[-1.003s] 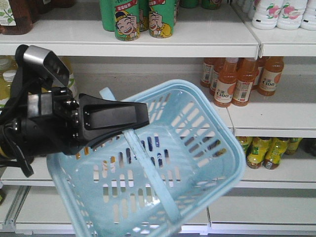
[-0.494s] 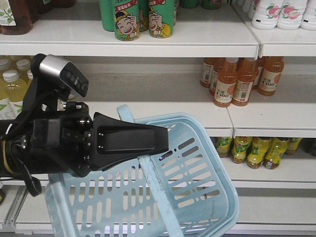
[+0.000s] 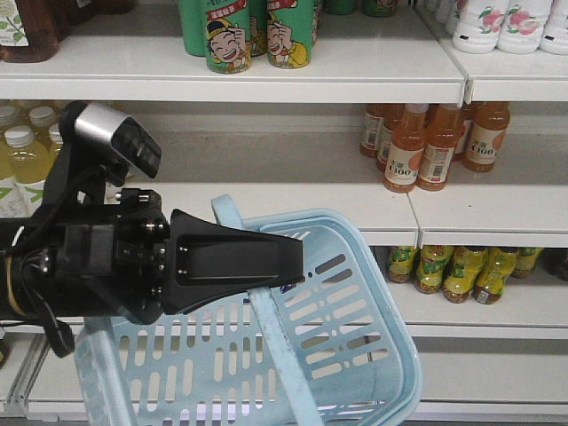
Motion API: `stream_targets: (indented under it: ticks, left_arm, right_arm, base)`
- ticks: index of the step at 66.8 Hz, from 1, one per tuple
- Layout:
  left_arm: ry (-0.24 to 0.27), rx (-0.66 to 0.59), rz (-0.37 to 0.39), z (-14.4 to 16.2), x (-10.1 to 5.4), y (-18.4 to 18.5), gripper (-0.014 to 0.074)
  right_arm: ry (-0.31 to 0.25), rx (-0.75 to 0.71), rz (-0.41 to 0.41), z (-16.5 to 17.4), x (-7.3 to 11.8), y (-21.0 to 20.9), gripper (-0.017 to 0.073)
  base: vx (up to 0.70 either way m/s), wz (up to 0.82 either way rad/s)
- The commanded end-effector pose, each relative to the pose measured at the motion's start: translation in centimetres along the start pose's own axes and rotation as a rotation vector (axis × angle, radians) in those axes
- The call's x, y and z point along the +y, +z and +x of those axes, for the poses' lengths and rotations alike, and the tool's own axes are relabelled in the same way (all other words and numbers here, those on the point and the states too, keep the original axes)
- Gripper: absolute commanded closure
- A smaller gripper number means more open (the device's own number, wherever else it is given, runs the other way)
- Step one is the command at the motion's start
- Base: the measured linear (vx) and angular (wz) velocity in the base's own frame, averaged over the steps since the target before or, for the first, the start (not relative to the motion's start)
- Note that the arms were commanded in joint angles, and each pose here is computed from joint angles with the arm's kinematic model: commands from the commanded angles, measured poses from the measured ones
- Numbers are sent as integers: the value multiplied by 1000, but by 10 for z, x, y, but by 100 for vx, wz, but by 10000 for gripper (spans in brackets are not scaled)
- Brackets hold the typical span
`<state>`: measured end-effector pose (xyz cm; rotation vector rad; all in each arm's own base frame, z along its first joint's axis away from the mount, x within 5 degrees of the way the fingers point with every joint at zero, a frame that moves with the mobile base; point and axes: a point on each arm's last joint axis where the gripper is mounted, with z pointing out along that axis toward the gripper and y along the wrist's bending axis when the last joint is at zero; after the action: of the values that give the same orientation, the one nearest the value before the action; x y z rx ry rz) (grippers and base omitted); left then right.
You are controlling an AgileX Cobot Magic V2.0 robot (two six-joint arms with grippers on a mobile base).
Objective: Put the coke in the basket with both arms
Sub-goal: 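Lift the basket off the shelf with the left gripper and pull back, then turn the base away from the shelf holding the basket in the left gripper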
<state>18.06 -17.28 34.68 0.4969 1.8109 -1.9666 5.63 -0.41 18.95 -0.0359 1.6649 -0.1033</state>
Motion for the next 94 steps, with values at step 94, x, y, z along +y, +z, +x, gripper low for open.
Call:
stream_targets:
  ticks: [94]
  left_arm:
    - [30,41,231,2,-35,-3,599]
  right_arm:
    - [-22,-73,-3,-4,1,-1,564]
  base:
    - [-5,-40]
